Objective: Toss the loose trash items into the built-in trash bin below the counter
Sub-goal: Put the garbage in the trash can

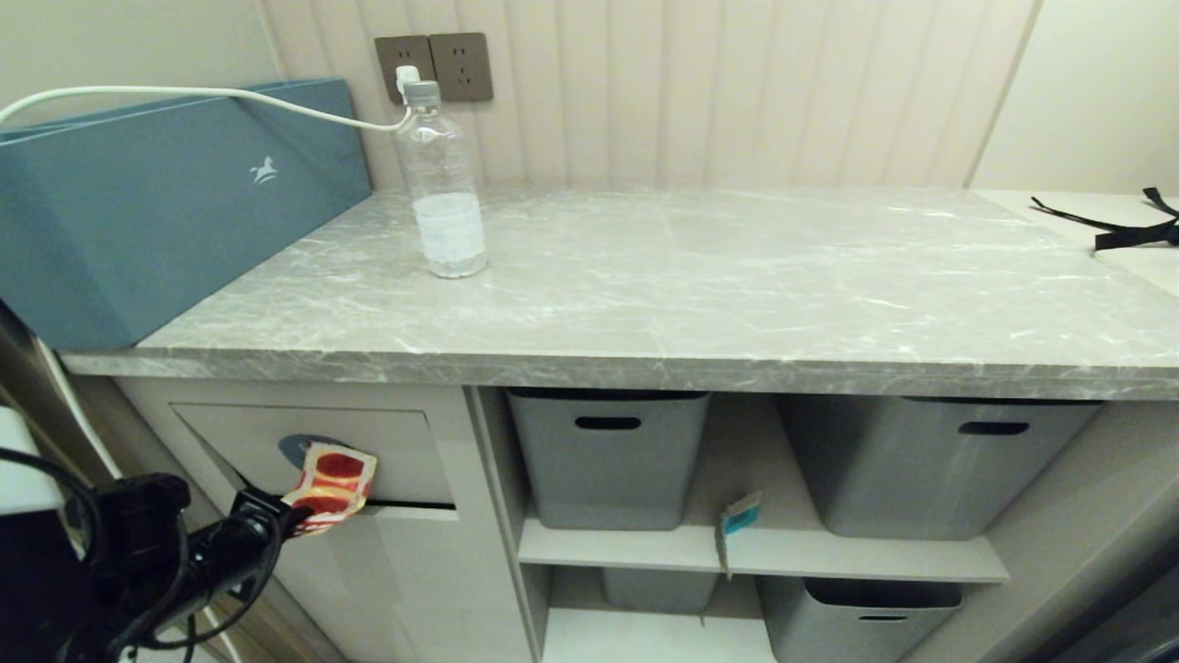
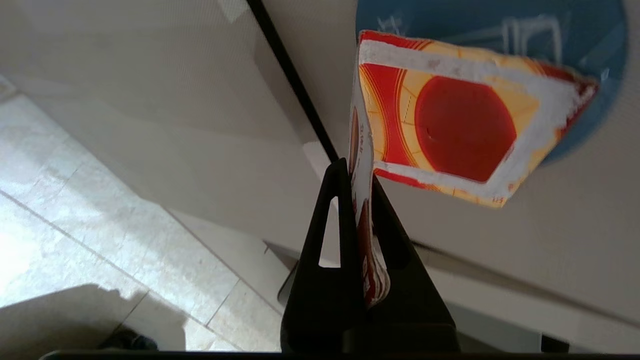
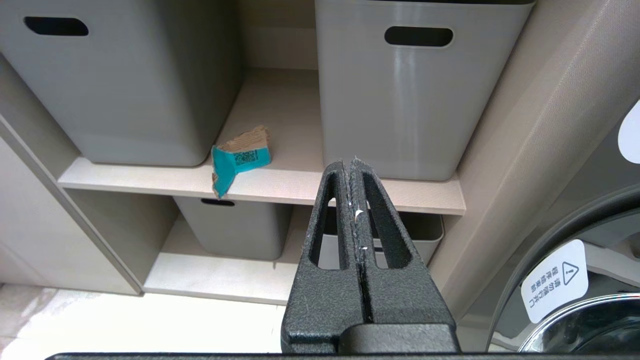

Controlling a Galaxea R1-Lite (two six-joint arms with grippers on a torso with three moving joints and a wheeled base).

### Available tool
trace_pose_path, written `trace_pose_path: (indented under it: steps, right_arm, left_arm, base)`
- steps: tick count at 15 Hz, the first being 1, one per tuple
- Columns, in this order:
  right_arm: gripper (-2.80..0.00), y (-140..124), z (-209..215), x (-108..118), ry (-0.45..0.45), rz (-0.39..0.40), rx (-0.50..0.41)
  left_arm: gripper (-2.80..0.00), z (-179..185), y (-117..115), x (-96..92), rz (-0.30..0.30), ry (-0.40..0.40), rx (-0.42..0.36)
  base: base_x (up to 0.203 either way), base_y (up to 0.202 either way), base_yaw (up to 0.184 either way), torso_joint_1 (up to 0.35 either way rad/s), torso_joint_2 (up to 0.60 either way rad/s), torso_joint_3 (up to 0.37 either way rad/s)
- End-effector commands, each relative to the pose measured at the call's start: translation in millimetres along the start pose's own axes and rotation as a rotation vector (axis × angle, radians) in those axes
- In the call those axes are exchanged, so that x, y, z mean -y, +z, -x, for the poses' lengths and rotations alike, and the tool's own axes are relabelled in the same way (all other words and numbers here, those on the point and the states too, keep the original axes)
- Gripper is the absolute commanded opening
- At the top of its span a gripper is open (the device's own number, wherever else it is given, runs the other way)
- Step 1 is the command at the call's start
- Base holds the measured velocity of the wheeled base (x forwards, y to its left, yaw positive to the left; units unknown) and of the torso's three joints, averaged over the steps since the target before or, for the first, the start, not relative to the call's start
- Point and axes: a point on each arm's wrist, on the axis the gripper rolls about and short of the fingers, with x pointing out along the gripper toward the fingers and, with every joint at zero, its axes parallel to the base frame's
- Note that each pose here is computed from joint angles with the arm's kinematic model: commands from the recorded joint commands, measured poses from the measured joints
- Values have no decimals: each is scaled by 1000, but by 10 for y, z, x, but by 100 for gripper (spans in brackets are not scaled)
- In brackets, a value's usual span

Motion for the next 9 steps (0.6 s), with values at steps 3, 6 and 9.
trace_pose_path:
  steps: [3, 6, 9]
  right_arm:
    - [-280, 0, 0, 0, 1, 1, 1]
    - [-280, 0, 1, 0, 1, 1, 1]
    - [-280, 0, 1, 0, 1, 1, 2]
  left_arm:
    - [-280, -270, 121, 34, 25, -46, 31]
    - [-280, -366, 155, 112, 50, -83, 40]
    - [-280, -449, 51, 188, 33, -102, 9]
  base:
    - [0, 0, 0, 0, 0, 0]
    - [0, 0, 0, 0, 0, 0]
    - [0, 0, 0, 0, 0, 0]
